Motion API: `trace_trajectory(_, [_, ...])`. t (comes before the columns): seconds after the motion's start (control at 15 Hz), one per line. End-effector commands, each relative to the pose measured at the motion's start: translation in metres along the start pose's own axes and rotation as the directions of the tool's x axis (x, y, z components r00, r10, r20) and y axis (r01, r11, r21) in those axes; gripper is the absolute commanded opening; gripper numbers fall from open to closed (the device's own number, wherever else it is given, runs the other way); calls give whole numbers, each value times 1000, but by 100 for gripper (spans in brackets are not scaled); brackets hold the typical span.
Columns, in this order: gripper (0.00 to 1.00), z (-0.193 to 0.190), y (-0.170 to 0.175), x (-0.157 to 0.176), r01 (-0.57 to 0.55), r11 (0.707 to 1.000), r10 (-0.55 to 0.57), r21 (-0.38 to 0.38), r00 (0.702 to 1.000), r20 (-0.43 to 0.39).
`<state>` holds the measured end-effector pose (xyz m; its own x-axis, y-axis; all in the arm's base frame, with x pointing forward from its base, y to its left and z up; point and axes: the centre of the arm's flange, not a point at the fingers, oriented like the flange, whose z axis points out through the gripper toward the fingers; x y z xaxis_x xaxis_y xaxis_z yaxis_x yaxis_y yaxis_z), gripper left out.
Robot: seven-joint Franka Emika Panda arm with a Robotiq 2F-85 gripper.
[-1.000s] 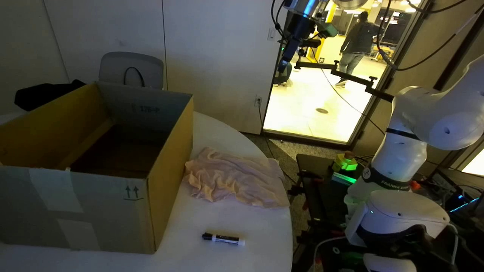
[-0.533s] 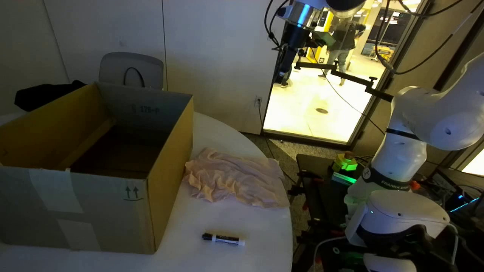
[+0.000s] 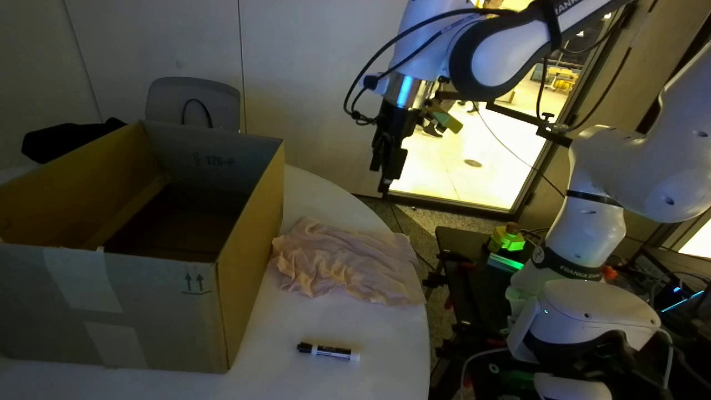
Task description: Put the black marker on the towel then fold the towel twice and put it in the box.
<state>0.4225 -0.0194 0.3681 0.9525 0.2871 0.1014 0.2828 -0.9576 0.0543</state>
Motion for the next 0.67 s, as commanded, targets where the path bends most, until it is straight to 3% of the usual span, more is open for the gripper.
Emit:
trace_trajectory(0.0, [100,44,-39,29,60,998,-60,14,998,6])
trace_trajectory(0.2, [100,70,-77,36,99,994,-99,52,995,12])
trace_trajectory(0.6, [100,102,-140,45,11,989,-15,150,1000,20])
